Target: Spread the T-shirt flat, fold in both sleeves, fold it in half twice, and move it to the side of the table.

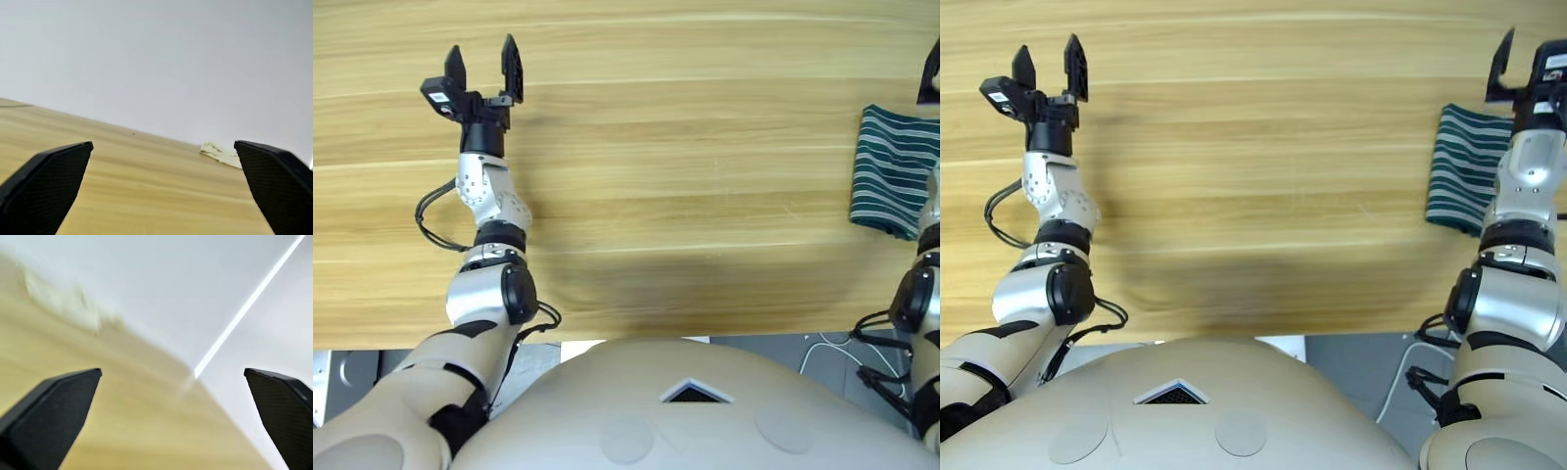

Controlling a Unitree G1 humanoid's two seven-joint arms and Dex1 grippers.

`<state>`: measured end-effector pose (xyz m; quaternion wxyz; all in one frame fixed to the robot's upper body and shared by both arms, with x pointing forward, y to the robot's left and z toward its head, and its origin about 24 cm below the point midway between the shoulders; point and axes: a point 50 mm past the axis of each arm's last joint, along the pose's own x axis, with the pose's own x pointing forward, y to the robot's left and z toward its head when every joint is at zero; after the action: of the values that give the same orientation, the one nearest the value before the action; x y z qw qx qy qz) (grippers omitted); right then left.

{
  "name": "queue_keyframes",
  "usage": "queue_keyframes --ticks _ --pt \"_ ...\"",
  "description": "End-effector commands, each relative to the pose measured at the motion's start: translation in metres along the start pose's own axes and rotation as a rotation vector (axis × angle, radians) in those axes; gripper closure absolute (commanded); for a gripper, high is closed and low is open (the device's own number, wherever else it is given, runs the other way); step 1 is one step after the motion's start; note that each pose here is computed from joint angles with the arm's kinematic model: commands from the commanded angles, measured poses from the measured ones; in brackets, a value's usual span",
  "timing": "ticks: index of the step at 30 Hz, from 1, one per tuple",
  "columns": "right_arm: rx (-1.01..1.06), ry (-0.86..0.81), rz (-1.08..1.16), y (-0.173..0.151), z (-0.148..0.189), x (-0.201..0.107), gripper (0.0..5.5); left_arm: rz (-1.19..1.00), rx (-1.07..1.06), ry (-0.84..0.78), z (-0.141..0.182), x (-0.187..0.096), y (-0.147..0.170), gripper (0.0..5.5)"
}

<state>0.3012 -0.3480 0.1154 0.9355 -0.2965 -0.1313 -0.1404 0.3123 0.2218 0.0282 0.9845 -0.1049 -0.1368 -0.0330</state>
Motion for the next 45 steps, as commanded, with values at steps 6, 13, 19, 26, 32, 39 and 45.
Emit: queue_keyframes --ticks 6,13,19,26,32,39,45 --pt "0.143 -0.026 0.299 0.142 0.022 -0.012 0.1 -0.505 1.369 0.179 -0.071 -0.028 -0.061 0.11" --pt "0.153 0.251 0.362 0.181 -0.001 -0.03 0.1 -0.529 1.556 -0.02 -0.072 -0.027 -0.074 0.11" --pt "0.112 0.361 0.396 0.195 -0.011 -0.045 0.1 -0.602 1.581 -0.024 -0.079 -0.031 -0.083 0.11" --pt "0.107 0.401 0.391 0.194 -0.018 -0.051 0.1 -0.639 1.456 0.192 -0.083 -0.029 -0.082 0.11" --pt "0.111 0.404 0.378 0.191 -0.021 -0.053 0.1 -0.65 1.447 0.194 -0.084 -0.03 -0.085 0.11" --pt "0.098 0.404 0.36 0.186 -0.024 -0.053 0.1 -0.663 1.447 0.192 -0.085 -0.028 -0.09 0.11" --pt "0.103 0.41 0.362 0.187 -0.023 -0.052 0.1 -0.658 1.449 0.199 -0.085 -0.027 -0.089 0.11"
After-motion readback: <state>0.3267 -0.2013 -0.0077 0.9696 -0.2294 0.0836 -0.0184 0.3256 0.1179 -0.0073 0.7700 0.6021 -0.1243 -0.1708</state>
